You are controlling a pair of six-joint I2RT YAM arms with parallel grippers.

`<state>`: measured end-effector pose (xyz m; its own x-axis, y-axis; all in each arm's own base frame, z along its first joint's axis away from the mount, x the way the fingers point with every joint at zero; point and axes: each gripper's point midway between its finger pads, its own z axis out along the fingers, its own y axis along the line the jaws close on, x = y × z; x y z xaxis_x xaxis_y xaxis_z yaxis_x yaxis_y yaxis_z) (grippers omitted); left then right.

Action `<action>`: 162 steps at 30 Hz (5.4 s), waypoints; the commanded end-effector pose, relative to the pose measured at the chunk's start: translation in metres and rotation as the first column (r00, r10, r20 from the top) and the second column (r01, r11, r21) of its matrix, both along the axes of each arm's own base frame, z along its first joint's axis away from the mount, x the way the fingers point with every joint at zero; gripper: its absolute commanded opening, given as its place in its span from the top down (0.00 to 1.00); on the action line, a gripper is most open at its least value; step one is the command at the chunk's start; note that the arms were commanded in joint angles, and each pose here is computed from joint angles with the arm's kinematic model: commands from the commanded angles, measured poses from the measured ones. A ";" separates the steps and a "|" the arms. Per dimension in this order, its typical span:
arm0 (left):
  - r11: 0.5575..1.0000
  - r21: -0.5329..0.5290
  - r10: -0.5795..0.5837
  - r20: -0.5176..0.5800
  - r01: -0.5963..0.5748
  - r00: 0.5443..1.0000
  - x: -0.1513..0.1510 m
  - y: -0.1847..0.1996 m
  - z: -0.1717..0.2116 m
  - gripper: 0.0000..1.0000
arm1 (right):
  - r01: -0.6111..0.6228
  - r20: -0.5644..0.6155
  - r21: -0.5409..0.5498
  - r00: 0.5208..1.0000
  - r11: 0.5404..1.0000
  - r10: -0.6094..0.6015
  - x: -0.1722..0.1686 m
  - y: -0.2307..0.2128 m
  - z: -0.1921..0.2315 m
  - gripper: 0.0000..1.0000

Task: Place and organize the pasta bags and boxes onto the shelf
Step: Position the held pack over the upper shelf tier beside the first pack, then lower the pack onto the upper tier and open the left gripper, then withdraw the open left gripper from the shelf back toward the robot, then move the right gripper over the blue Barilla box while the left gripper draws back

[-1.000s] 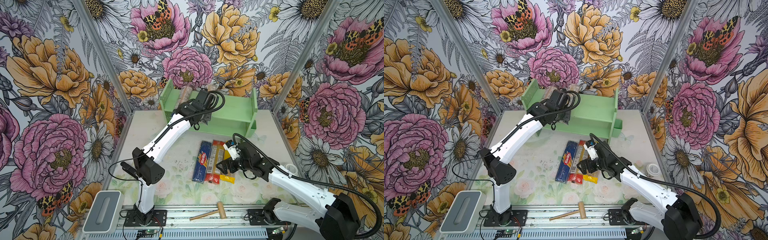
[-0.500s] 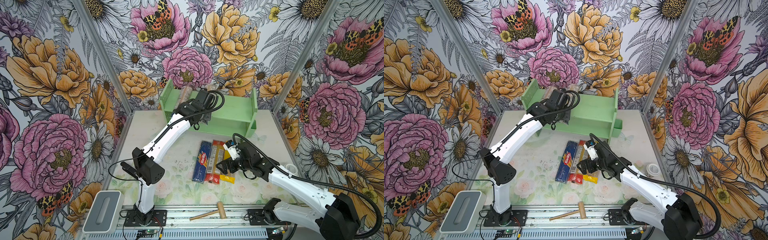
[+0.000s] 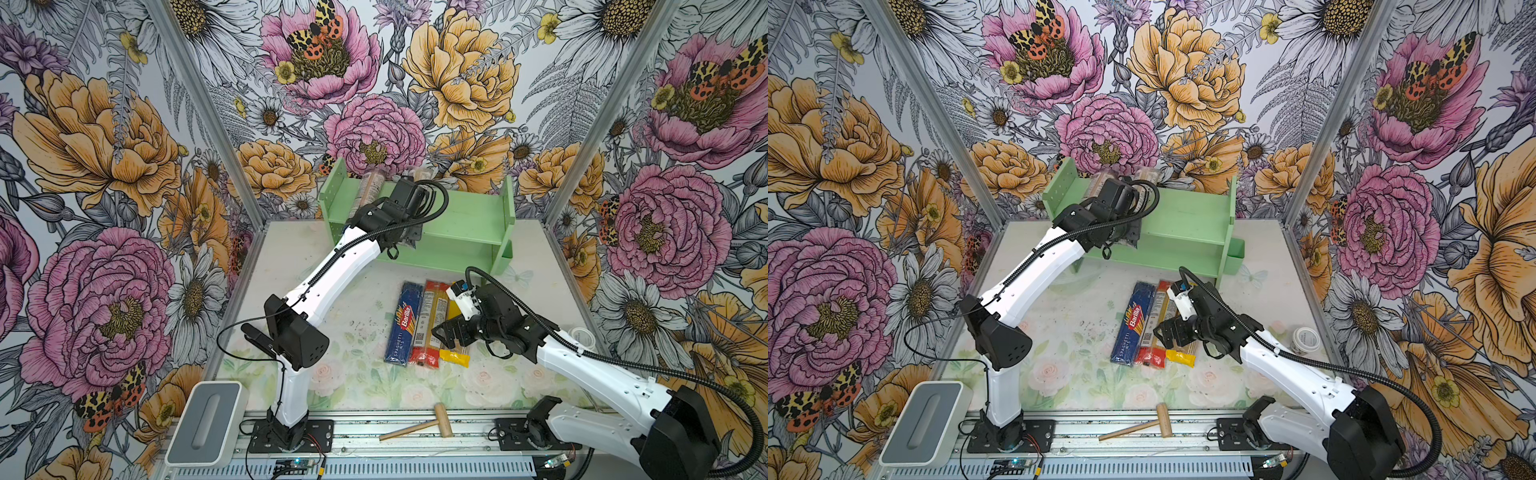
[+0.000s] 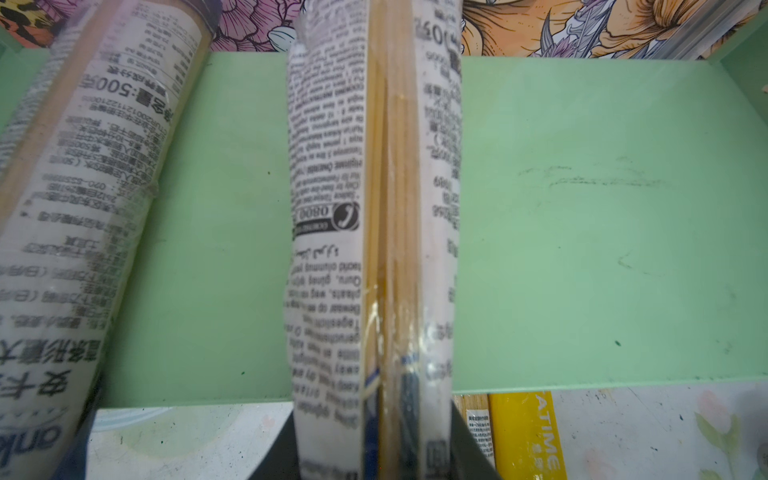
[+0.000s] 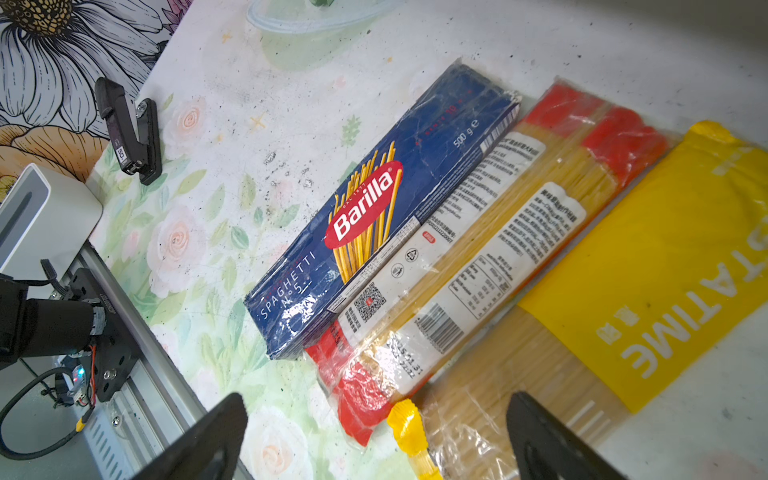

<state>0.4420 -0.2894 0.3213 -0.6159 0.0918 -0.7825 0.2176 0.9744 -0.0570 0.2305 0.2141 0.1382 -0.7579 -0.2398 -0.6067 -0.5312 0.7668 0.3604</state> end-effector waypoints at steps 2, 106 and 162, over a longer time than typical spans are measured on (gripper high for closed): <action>0.995 -0.096 0.034 0.100 -0.024 0.994 0.017 -0.002 0.028 0.69 | 0.002 0.036 0.008 0.999 1.000 -0.003 0.003 -0.002 0.007 0.00; 0.981 -0.181 -0.057 0.101 0.075 0.993 -0.106 0.025 0.027 0.01 | 0.045 0.005 0.067 0.999 0.997 -0.046 0.003 0.003 0.020 0.00; 0.957 -0.283 -0.126 -0.203 0.064 0.971 -0.204 0.071 -0.141 0.01 | 0.130 -0.008 0.011 0.991 0.991 -0.130 -0.010 0.024 0.005 0.01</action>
